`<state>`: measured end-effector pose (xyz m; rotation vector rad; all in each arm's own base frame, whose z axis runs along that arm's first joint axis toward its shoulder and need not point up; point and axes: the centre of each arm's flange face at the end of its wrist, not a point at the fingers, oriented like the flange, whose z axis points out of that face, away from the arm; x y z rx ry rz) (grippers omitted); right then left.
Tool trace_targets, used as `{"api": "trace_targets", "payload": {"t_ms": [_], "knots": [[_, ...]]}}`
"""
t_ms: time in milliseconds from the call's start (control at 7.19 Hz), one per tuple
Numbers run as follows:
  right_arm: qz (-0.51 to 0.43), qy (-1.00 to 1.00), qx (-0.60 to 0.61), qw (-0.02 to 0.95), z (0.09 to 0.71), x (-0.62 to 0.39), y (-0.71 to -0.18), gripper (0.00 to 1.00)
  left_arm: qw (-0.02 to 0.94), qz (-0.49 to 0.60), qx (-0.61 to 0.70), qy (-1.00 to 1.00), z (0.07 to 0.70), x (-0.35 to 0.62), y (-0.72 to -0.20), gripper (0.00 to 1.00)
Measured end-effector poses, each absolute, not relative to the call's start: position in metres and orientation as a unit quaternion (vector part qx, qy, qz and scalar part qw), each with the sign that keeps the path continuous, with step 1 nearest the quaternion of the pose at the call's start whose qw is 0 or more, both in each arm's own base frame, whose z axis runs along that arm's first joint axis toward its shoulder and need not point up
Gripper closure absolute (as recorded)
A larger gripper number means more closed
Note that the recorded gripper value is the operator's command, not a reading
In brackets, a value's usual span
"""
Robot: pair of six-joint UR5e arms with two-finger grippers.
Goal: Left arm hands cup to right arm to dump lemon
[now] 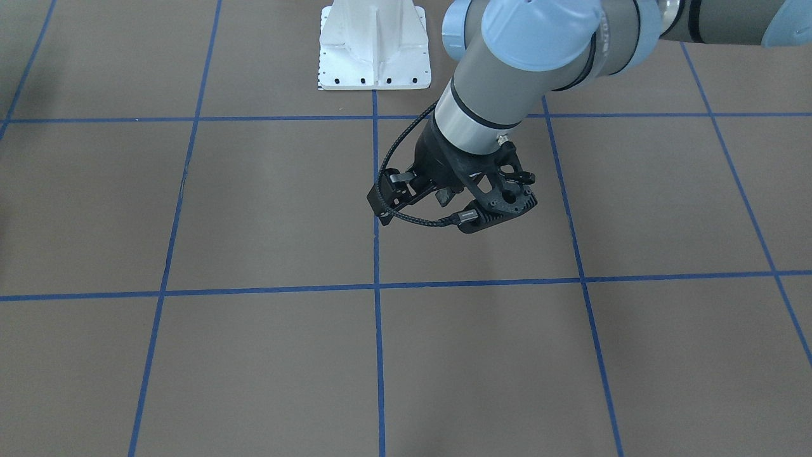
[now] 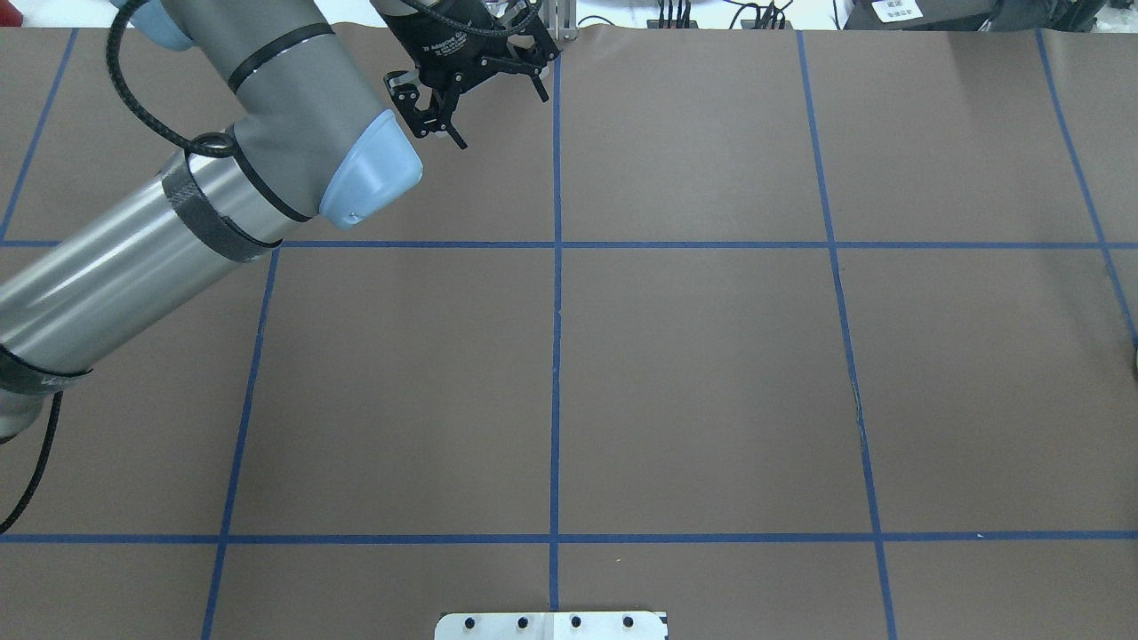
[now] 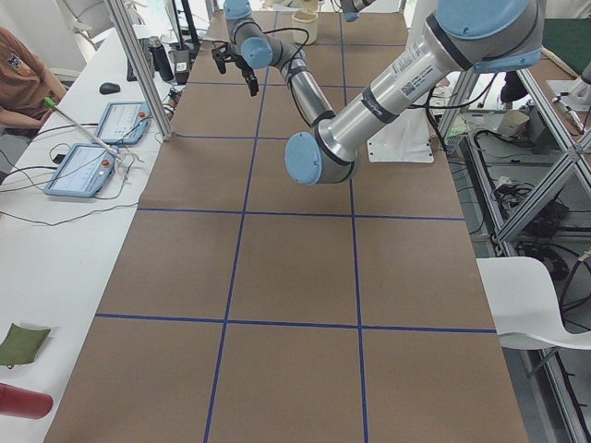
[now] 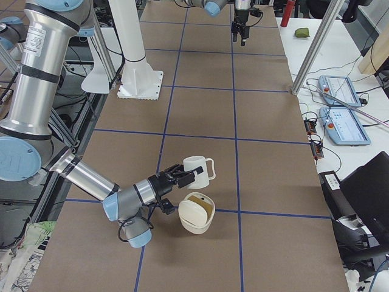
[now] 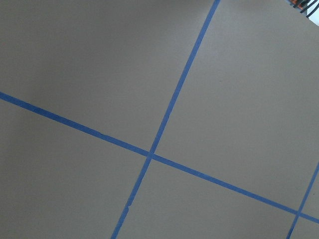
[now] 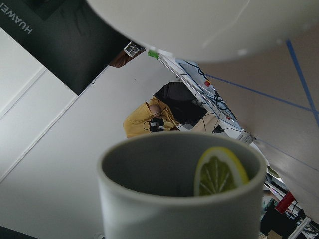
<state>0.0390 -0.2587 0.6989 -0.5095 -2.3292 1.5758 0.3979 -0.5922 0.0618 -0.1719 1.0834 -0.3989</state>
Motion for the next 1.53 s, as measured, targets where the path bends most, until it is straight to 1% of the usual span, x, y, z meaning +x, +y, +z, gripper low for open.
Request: {"api": "trace_targets", "payload": {"t_ms": [417,1113,1252,1530], "knots": [[0.545,-0.805,-0.194,0.129,0.6987,0.0395,-0.2574,0.83,0.835,-0.189,-0.082,0.51,0.0631,0.3985,-0.592,0.0],[0.546,-0.805,-0.188,0.134,0.7009,0.0395,-0.257,0.84,0.835,-0.189,-0.083,0.509,0.0643,0.4,-0.5917,0.0],[0.542,-0.81,-0.169,0.148,0.7004,0.0388,-0.2581,0.84,0.836,-0.189,-0.083,0.509,0.0645,0.4005,-0.5915,0.0],[0.516,-0.825,-0.058,0.223,0.7002,0.0372,-0.2608,0.84,0.836,-0.187,-0.084,0.509,0.064,0.4023,-0.5903,0.0]]}}
